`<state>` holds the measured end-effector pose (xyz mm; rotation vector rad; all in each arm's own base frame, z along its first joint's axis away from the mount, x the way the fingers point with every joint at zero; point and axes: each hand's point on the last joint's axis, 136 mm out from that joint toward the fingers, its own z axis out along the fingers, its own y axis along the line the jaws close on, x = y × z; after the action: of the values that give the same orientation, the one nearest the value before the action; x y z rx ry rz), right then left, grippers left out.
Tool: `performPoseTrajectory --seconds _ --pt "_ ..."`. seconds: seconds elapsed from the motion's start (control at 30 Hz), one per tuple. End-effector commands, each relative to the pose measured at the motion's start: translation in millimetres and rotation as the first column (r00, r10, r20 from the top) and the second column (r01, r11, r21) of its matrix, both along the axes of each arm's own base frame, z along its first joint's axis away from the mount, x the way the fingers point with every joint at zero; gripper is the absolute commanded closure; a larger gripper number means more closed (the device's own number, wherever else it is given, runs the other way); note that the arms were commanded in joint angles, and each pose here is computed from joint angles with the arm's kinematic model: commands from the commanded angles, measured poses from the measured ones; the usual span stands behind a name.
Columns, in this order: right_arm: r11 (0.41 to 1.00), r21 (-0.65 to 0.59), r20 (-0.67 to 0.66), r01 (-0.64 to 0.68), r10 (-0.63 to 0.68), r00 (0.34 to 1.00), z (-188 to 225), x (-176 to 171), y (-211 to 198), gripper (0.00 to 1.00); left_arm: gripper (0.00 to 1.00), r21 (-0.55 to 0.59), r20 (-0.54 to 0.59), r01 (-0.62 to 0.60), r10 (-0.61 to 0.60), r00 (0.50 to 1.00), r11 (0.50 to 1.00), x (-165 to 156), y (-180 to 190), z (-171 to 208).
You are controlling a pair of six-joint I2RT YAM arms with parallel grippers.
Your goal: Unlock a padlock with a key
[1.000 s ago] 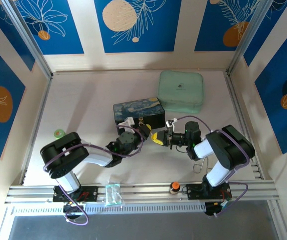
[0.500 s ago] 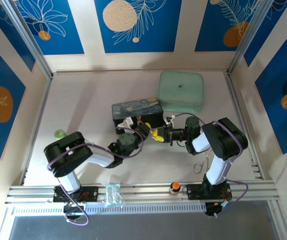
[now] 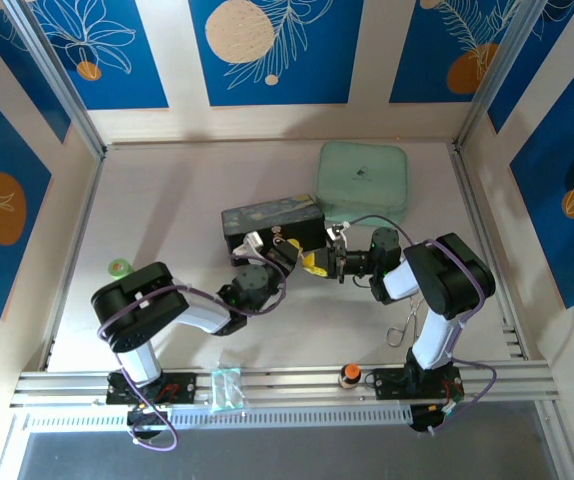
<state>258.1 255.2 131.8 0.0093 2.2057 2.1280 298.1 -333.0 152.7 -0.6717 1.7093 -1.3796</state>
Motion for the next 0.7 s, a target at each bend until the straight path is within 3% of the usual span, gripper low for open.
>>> performPoseTrajectory --seconds 0.0,0.23,0.47,0.67 --pt "0.977 0.047 0.157 0.206 -0.211 0.965 27 56 6 1.0 1.0 -0.197 0.155 0.534 -0.512 0.845 0.822 -103 -95 73" --pt "0.979 0.076 0.161 0.192 -0.202 0.966 43 65 9 1.0 1.0 -0.183 0.131 0.521 -0.504 0.854 0.834 -99 -89 65" --pt "0.997 0.074 0.043 0.018 -0.021 0.999 41 63 8 1.0 1.0 -0.063 0.066 0.521 -0.517 0.853 0.851 -102 -86 40" --pt "0.994 0.06 0.007 -0.091 0.091 0.996 30 59 10 1.0 1.0 -0.087 0.084 0.558 -0.552 0.83 0.825 -105 -92 36"
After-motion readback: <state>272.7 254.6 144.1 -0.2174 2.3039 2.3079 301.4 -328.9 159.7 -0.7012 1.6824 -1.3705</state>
